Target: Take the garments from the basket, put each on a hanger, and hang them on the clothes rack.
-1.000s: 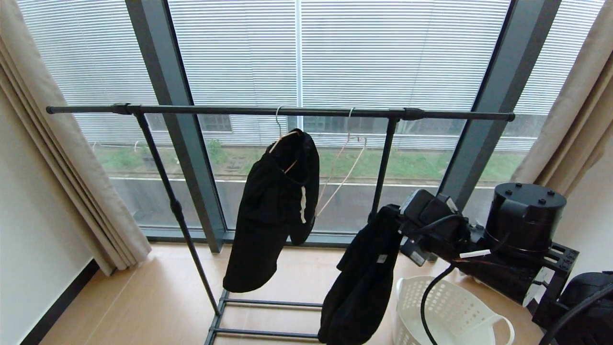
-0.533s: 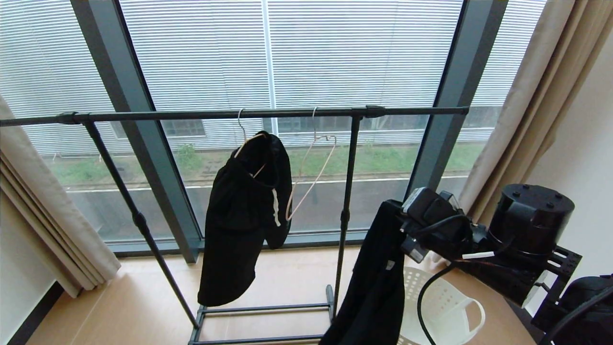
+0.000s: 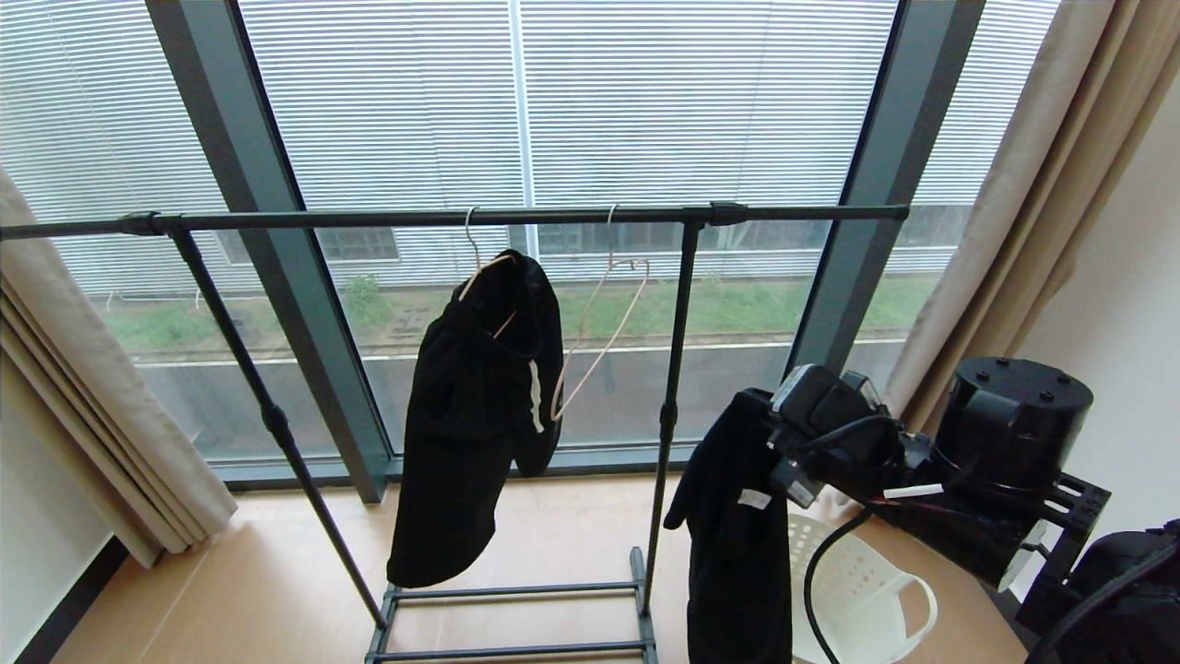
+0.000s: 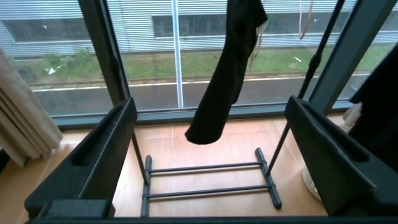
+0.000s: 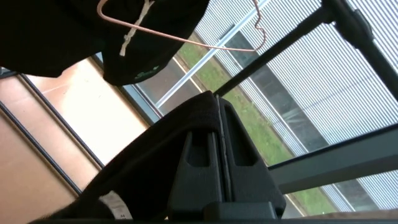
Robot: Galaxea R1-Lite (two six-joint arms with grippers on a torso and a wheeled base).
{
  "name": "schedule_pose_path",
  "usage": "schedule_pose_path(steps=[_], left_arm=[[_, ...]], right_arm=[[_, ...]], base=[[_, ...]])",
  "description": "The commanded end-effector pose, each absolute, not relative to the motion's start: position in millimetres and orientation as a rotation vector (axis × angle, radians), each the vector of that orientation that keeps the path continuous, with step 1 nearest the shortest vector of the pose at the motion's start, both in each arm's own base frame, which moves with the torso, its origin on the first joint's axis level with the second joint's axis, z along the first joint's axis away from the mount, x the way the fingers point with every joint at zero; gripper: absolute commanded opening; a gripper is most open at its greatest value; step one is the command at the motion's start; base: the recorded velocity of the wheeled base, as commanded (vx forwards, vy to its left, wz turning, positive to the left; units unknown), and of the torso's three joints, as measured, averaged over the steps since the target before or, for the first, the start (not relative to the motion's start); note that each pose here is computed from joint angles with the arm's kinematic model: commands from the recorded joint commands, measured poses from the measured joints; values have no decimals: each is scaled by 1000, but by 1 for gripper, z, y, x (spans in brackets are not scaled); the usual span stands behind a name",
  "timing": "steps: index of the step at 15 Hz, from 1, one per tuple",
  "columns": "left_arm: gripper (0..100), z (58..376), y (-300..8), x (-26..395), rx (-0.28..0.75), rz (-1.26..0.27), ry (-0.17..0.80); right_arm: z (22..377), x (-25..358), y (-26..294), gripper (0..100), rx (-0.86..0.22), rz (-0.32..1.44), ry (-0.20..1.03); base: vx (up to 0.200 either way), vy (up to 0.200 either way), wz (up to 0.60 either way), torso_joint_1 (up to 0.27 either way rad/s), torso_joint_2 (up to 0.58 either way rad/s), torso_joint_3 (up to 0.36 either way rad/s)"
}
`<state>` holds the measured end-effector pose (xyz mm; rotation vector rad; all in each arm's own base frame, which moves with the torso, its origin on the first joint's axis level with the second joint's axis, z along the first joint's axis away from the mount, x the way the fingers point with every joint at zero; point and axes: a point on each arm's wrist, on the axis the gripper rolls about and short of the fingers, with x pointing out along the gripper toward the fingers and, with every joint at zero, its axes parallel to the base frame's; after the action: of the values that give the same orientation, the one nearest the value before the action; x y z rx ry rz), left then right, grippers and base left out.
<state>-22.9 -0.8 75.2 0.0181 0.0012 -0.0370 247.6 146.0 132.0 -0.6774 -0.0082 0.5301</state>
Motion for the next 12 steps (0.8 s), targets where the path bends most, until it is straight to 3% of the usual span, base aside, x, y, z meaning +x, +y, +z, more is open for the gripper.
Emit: schedule_pose_path(steps=[1, 4, 6, 8, 9, 10, 12], left_arm=[[100, 75, -1, -23, 18, -37, 1], [100, 75, 0, -23, 54, -18, 3], [100, 81, -1, -16, 126, 35, 96], [100, 119, -1, -8, 118, 0, 103], [100, 145, -2, 11, 33, -70, 176], [100, 151, -2, 19, 24, -93, 212], [100, 162, -3, 61, 9, -128, 399]], right_arm=[[134, 249, 147, 0, -675, 528, -17], [138, 253, 149, 0, -673, 517, -31], [147, 257, 150, 0, -673, 438, -24], [154, 262, 153, 0, -653, 405, -9], [166, 269, 156, 0, -597, 366, 0], [170, 271, 157, 0, -570, 361, 11], [186, 278, 162, 0, -481, 372, 100]], base=[[0, 0, 0, 0, 0, 0], [0, 0, 0, 0, 0, 0], [0, 0, 0, 0, 0, 0], [0, 0, 0, 0, 0, 0], [0, 0, 0, 0, 0, 0], [0, 0, 0, 0, 0, 0], [0, 0, 0, 0, 0, 0]])
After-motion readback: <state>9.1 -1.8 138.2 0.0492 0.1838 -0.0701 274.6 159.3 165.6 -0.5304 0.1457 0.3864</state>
